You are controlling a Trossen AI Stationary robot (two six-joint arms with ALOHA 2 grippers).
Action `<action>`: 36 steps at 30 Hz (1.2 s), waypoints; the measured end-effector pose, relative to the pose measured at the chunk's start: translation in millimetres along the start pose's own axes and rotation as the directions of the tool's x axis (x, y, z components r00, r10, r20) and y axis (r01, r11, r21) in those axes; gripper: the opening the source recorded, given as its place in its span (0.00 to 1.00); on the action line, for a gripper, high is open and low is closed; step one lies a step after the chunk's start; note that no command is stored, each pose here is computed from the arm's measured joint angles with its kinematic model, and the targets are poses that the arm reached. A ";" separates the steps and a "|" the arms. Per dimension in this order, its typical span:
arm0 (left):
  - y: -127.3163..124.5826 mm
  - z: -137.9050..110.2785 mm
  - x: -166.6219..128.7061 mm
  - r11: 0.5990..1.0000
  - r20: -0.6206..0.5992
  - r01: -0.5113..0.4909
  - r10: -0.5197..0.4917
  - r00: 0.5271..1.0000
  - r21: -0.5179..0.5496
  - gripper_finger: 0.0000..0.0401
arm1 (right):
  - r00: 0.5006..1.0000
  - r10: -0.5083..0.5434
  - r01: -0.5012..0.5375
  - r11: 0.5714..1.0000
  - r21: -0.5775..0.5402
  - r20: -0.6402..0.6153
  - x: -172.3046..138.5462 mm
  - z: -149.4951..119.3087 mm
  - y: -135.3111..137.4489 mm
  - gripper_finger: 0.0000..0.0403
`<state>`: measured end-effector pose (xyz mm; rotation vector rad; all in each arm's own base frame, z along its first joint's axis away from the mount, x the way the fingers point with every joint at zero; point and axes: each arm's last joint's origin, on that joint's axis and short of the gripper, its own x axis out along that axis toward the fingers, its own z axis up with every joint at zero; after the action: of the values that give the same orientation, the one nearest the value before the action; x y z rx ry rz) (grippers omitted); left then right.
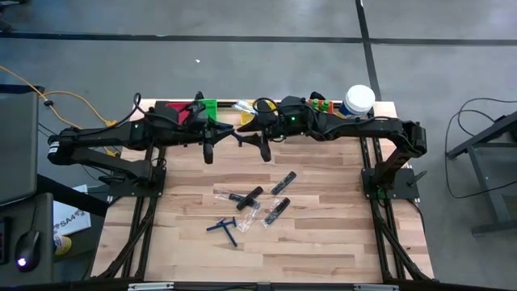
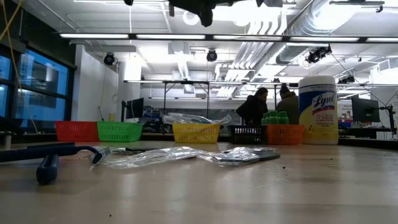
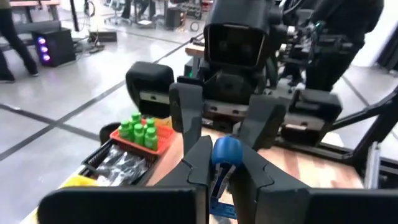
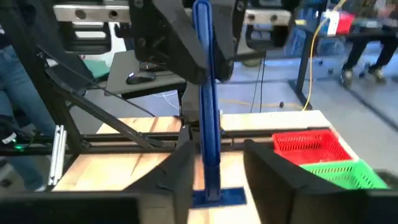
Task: Pick & Place Travel size toiletries
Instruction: Put the blue razor into the red bin
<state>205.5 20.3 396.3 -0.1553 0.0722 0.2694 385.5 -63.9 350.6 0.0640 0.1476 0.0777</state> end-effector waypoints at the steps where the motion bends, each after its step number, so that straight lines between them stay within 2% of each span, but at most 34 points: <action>1: 0.5 -0.7 -0.1 1.000 -0.006 -0.013 0.013 1.000 0.002 0.06 | 1.000 -0.003 0.003 1.000 0.018 -0.006 -0.9 0.0 -0.8 0.33; 3: 1.7 -2.2 -0.2 0.999 -0.017 -0.050 0.051 0.999 0.006 0.06 | 1.000 -0.009 0.009 0.999 0.041 -0.011 -4.3 1.7 -2.3 0.40; 6: 5.7 -6.6 -0.7 0.986 -0.048 -0.165 0.165 0.985 0.023 0.06 | 0.999 -0.048 0.049 0.997 0.060 -0.023 -15.4 8.0 -4.7 0.48; 9: 11.8 -13.9 -2.7 0.944 -0.095 -0.327 0.330 0.939 0.046 0.06 | 0.991 -0.122 0.126 0.990 0.065 -0.062 -29.4 12.5 -8.7 0.55; 13: 32.5 -23.9 -6.7 0.838 -0.172 -0.545 0.543 0.822 0.041 0.06 | 0.978 -0.189 0.195 0.978 0.071 -0.089 -50.7 21.0 -14.6 0.58; 18: 68.6 -37.0 -15.1 0.676 -0.311 -0.737 0.699 0.643 -0.005 0.06 | 0.967 -0.246 0.251 0.966 0.071 -0.068 -74.1 33.9 -20.0 0.59; 25: 110.3 -46.8 -33.5 0.475 -0.455 -0.880 0.782 0.426 -0.007 0.07 | 0.959 -0.281 0.284 0.956 0.073 -0.040 -86.6 40.9 -27.6 0.59; 32: 144.6 -59.9 -37.7 0.331 -0.580 -0.942 0.779 0.240 0.055 0.07 | 0.957 -0.286 0.288 0.956 0.050 -0.042 -87.9 40.4 -32.0 0.59; 36: 164.6 -71.5 -30.0 0.287 -0.650 -0.954 0.742 0.163 0.087 0.07 | 0.948 -0.316 0.317 0.948 0.012 -0.045 -88.3 40.1 -32.9 0.59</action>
<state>128.5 157.6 305.1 -0.5722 0.7943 1.4787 306.8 -106.2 400.7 0.0569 0.1995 -0.2437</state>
